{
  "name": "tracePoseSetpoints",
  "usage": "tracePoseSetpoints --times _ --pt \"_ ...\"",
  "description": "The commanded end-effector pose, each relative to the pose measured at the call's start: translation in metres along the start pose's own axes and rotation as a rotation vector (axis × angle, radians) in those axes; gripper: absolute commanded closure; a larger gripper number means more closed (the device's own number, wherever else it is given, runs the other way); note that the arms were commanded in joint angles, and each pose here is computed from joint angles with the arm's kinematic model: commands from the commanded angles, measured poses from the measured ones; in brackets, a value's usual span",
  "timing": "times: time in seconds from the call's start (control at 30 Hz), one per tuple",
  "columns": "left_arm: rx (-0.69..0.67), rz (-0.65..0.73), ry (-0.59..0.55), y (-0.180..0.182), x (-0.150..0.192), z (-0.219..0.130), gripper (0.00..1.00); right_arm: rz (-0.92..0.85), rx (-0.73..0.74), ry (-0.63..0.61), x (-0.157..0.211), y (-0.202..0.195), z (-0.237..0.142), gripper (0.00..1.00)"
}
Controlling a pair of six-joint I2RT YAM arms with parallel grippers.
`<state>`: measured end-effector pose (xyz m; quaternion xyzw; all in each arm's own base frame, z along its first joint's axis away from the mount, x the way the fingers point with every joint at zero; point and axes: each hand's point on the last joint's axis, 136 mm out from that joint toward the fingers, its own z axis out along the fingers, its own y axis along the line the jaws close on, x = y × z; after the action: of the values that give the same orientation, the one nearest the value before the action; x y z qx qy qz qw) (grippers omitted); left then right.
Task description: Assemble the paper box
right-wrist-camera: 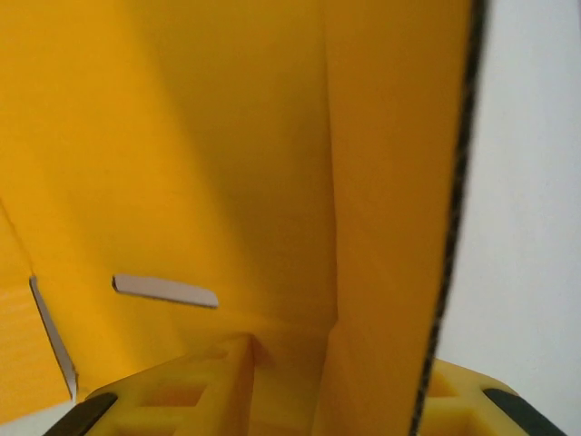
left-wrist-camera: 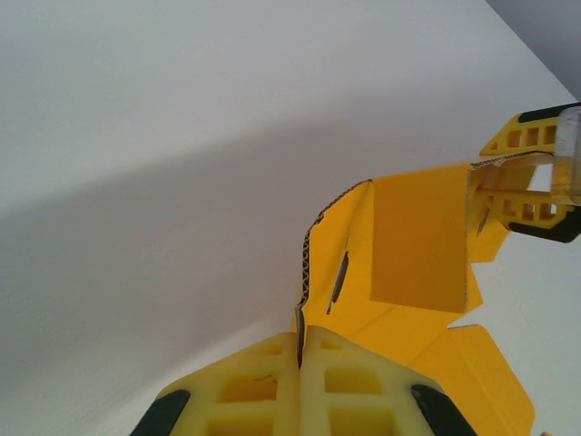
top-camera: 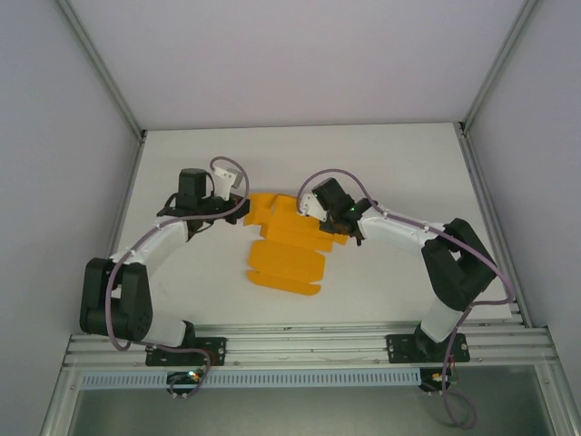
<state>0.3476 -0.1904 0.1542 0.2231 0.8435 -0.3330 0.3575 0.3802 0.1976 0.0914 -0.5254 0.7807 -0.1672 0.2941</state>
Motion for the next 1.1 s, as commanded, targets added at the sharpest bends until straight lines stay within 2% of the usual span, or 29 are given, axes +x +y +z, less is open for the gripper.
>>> tracePoseSetpoints --times 0.0,0.17,0.2,0.3,0.4,0.43,0.5,0.53,0.6,0.8,0.9,1.07 --pt "0.024 0.075 -0.049 -0.01 -0.013 -0.007 1.0 0.021 -0.01 0.004 0.009 -0.002 -0.009 0.7" --pt "0.016 0.06 -0.038 -0.006 -0.011 -0.004 1.0 0.058 0.08 -0.044 -0.003 -0.022 -0.013 0.72" --pt "0.01 0.055 -0.034 -0.004 -0.009 -0.002 1.0 0.066 0.112 -0.048 -0.004 -0.028 -0.014 0.75" --pt "-0.005 0.035 -0.042 0.001 -0.01 0.001 1.0 0.049 0.214 -0.059 -0.011 -0.044 -0.018 1.0" --pt "-0.007 0.004 -0.055 0.005 -0.014 0.007 1.0 -0.016 0.365 -0.052 -0.021 -0.059 -0.024 1.0" --pt "-0.016 -0.007 -0.062 0.007 -0.018 0.007 0.94 -0.03 0.428 -0.048 -0.024 -0.066 -0.027 1.0" --pt "-0.046 -0.031 -0.063 0.013 -0.021 0.008 0.69 -0.06 0.541 -0.047 -0.029 -0.08 -0.031 1.0" --pt "-0.061 -0.04 -0.059 0.016 -0.022 0.007 0.43 -0.083 0.602 -0.049 -0.032 -0.087 -0.035 1.0" --pt "-0.114 -0.064 -0.056 0.023 -0.024 0.005 0.01 -0.122 0.685 -0.042 -0.036 -0.095 -0.038 1.0" --pt "-0.339 -0.157 -0.015 0.055 -0.009 -0.011 0.0 -0.249 0.829 -0.004 -0.045 -0.095 -0.027 1.0" --pt "-0.448 -0.222 -0.026 0.075 -0.003 -0.021 0.0 -0.323 0.817 0.041 -0.043 -0.084 -0.008 1.0" --pt "-0.511 -0.317 -0.056 0.096 -0.003 -0.029 0.0 -0.35 0.714 0.052 -0.032 -0.057 0.023 1.0"
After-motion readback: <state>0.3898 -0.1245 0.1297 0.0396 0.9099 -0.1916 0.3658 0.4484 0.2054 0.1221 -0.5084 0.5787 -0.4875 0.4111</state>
